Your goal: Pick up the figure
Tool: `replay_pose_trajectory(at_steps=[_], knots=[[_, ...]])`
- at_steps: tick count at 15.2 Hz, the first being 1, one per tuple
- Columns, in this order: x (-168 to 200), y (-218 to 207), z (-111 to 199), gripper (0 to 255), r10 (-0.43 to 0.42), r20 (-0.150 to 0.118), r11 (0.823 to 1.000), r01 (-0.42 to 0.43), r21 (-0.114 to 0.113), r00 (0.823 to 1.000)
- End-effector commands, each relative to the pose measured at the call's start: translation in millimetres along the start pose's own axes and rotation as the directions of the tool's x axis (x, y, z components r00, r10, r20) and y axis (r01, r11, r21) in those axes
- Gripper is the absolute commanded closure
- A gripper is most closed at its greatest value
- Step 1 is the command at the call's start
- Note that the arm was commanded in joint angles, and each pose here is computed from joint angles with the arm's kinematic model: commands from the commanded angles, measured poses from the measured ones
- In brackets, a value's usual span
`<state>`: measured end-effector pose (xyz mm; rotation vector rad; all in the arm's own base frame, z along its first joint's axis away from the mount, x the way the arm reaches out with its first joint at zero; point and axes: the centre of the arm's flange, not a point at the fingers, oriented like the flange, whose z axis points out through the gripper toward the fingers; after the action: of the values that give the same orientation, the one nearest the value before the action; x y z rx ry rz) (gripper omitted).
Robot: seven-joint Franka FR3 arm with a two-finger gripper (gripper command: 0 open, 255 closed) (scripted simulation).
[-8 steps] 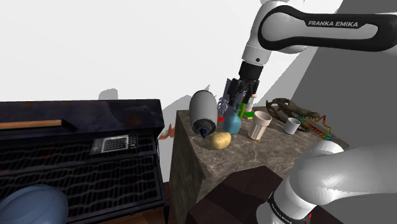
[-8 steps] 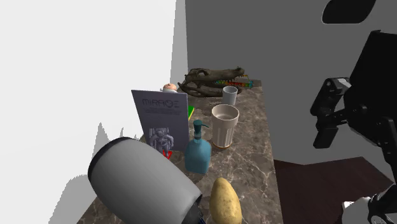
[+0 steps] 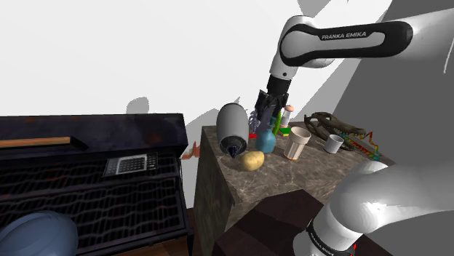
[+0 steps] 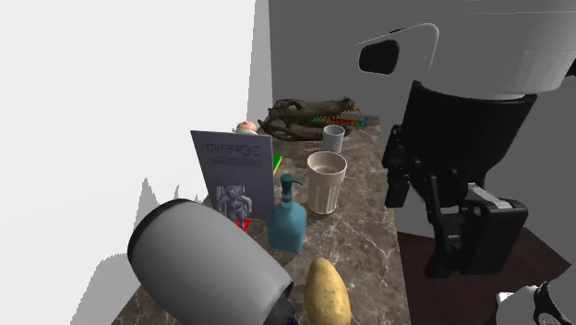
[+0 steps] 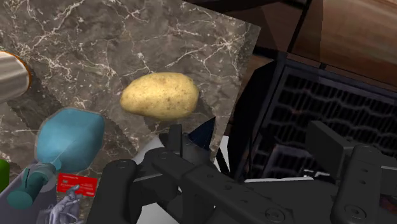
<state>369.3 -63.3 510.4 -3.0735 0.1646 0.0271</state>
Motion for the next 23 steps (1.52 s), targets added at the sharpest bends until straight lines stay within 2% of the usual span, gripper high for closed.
replay_pose_trajectory(at_steps=[1,23], knots=[[20,19,10,0,0.003,-0.004,1.0,-0.004,-0.013,1.0],[212,195,96,0,0.044,-0.046,0.99,-0.049,-0.134,0.998]])
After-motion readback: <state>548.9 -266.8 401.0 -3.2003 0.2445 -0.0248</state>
